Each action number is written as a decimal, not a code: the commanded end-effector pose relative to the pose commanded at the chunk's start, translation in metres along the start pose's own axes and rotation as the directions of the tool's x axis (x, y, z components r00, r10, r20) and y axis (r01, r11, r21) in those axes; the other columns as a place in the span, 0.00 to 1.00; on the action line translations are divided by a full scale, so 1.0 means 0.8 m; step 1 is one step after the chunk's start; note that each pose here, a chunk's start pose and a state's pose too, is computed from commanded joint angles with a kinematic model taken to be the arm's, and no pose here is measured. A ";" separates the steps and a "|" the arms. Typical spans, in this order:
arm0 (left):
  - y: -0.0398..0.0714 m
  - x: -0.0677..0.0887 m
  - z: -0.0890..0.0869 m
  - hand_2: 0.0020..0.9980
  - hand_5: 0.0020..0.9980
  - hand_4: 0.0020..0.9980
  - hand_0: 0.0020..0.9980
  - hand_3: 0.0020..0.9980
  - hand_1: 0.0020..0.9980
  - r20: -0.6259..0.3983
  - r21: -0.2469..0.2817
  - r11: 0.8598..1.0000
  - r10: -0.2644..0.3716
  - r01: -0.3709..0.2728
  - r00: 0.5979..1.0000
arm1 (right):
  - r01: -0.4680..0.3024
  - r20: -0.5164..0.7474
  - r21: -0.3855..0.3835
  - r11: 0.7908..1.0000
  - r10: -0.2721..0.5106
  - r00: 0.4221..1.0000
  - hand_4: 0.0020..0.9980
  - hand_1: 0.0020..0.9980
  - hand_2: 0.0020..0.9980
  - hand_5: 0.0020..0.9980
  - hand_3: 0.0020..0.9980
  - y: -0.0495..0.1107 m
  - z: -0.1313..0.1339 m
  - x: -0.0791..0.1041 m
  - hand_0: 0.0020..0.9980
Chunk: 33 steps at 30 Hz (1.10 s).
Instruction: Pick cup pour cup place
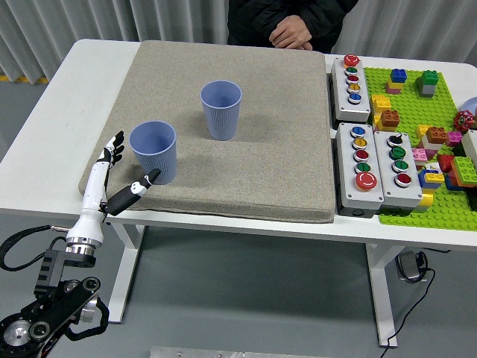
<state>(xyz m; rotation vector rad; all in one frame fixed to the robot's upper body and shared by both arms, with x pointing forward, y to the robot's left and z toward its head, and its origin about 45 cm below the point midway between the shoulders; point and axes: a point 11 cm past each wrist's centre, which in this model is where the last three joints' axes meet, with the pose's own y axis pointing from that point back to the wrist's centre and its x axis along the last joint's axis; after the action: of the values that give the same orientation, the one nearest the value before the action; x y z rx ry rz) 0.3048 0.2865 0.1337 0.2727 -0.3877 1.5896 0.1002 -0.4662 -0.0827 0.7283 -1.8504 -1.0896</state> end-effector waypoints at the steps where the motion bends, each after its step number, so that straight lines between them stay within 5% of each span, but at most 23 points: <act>1: 0.000 0.001 0.000 1.00 0.64 1.00 0.88 1.00 0.94 0.001 0.001 1.000 0.001 -0.001 1.000 | 0.000 0.000 -0.001 1.000 0.000 1.000 0.00 0.62 0.59 0.24 0.59 0.000 0.000 0.000 0.70; 15: -0.006 0.019 0.006 1.00 0.65 1.00 0.88 1.00 0.94 0.009 -0.015 0.999 0.034 -0.033 0.999 | -0.003 0.000 -0.006 1.000 0.003 1.000 0.00 0.62 0.59 0.24 0.59 -0.001 0.004 0.002 0.70; 33: -0.049 0.055 0.045 1.00 0.66 1.00 0.88 1.00 0.94 -0.179 -0.051 0.990 0.121 -0.132 0.976 | -0.003 0.012 -0.003 1.000 0.003 1.000 0.00 0.62 0.59 0.24 0.59 0.000 0.001 0.001 0.70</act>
<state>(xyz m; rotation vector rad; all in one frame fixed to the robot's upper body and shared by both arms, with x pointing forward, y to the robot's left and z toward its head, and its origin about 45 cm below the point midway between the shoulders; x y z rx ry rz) 0.3391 0.3127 0.1876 0.0591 -0.3222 1.7081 0.0988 -0.4668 -0.0828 0.7178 -1.8590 -1.0970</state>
